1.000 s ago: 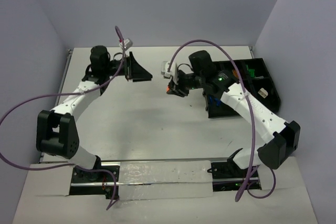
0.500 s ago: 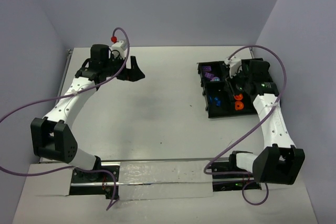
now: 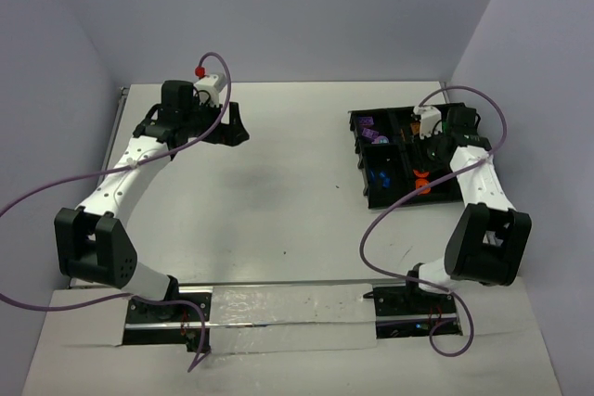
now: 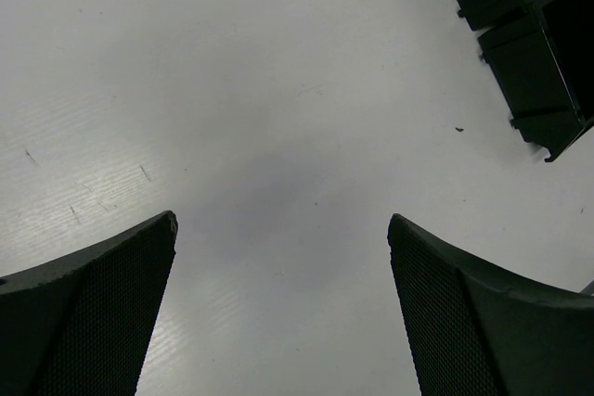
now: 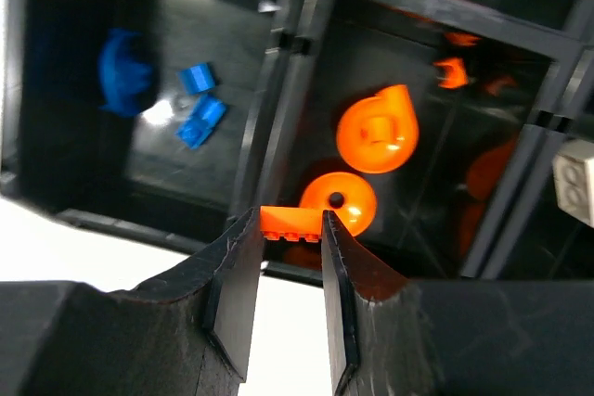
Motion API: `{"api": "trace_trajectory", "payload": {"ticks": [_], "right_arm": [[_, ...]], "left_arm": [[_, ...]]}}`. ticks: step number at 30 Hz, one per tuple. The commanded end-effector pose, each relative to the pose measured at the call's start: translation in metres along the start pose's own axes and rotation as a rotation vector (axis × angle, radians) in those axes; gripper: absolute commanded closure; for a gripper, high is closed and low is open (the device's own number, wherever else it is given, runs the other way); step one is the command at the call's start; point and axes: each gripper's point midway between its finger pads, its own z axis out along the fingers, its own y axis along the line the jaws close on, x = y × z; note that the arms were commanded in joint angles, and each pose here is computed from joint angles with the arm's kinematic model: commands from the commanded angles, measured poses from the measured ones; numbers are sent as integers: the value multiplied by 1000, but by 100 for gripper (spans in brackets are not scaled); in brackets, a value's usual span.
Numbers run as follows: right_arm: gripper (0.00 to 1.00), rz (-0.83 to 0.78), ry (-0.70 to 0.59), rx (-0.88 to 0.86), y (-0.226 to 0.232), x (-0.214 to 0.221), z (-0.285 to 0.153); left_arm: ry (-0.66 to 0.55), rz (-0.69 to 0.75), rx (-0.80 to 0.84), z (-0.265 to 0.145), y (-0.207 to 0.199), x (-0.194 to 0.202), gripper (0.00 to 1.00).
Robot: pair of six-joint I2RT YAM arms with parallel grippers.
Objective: Sort the legos into containers by color
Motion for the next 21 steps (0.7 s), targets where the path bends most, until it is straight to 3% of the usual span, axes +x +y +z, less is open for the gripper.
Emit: {"api": "trace_trajectory", "payload": {"ticks": [1, 4, 7, 11, 13, 15, 19, 21], "right_arm": [[100, 31, -45, 145, -39, -24, -1], [100, 50, -35, 172, -50, -22, 5], [75, 70, -2, 177, -55, -17, 15], [57, 94, -2, 187, -58, -17, 20], [43, 114, -9, 183, -58, -20, 23], [20, 135, -28, 184, -58, -26, 21], [5, 162, -119, 149, -46, -55, 2], [3, 169, -183, 108, -27, -79, -9]], "left_arm": [[-4, 17, -28, -1, 6, 0, 1], [3, 16, -25, 0, 6, 3, 1], [8, 18, -28, 2, 8, 5, 1], [2, 11, -36, 2, 10, 5, 1], [-4, 7, -37, 1, 12, 3, 1], [-5, 2, -48, 0, 15, 3, 1], [-19, -12, -63, -7, 25, -1, 1], [-24, -15, -54, -10, 25, -2, 1]]}}
